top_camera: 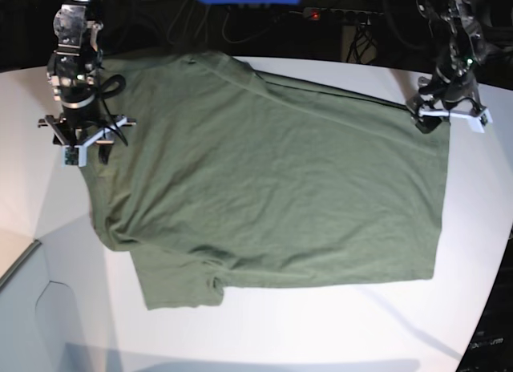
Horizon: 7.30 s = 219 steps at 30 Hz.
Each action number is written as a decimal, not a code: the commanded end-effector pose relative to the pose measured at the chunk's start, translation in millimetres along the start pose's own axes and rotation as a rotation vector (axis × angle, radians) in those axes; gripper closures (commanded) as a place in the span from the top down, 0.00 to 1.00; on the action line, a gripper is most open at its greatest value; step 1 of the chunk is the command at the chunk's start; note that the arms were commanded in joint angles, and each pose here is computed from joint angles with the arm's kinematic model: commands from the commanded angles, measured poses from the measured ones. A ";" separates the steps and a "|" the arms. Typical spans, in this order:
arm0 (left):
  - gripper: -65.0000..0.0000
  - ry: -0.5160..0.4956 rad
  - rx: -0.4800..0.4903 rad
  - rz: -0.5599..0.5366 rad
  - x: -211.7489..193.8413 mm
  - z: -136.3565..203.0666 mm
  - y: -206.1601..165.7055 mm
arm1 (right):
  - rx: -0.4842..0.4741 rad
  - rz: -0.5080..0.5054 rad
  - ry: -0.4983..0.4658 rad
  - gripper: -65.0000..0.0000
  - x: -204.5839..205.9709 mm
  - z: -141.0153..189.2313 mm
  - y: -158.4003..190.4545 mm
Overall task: Layout the t-shirt on the table in an organized manner, then fold the t-shirt properly
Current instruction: 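Regrasp the shirt edge with both grippers near the robot, then lift the held shirt edge with both grippers, then fold the held edge over the shirt body, moving both grippers away from the robot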
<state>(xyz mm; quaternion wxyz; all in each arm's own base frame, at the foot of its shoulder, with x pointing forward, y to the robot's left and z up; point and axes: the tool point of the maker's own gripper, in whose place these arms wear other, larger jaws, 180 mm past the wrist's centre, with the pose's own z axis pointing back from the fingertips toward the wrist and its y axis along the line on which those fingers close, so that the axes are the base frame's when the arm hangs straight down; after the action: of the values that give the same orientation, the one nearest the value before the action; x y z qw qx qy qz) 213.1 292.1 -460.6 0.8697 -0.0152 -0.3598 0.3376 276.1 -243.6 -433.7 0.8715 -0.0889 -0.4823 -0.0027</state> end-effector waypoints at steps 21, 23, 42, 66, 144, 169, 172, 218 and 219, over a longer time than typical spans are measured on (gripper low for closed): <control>0.31 -0.048 -0.013 0.002 18.6 -2.9 -5.3 | -0.008 0.007 -0.037 0.45 9.1 1.6 -6.7; 0.19 -0.048 -0.015 0.006 18.6 -2.9 -5.7 | -0.008 0.007 -0.037 0.45 9.1 1.6 -6.7; 0.00 -0.157 -0.067 -0.042 40.7 43.7 -25.3 | -0.044 0.022 -0.009 0.51 -8.1 34.8 -20.5; 0.00 -0.034 0.016 -0.067 -17.3 69.9 16.5 | -0.028 0.043 0.185 0.59 -88.1 74.7 -22.5; 0.00 -0.033 0.076 0.073 -11.9 33.1 35.1 | 0.161 -0.047 0.371 0.44 -111.8 102.4 35.7; 0.00 -0.183 0.040 -0.039 25.1 103.2 16.9 | -0.017 0.043 0.140 0.00 -16.9 126.2 -26.5; 0.00 -0.168 0.056 -0.045 19.4 106.6 23.8 | -0.005 0.006 0.108 0.00 -8.0 130.4 -23.0; 0.00 -0.291 -0.079 0.277 109.8 12.9 -8.4 | 0.198 -0.037 -0.084 0.00 99.3 -37.1 28.8; 0.00 -0.289 -0.080 0.281 109.8 11.2 -9.1 | 0.211 -0.033 -0.082 0.00 100.7 -40.3 33.8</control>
<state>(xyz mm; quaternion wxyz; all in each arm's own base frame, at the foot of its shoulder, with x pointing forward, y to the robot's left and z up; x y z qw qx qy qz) 261.1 339.7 -396.5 0.7626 -0.0585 -0.4649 0.4460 355.6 -204.8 -393.5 0.8719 0.0138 -0.4880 0.0378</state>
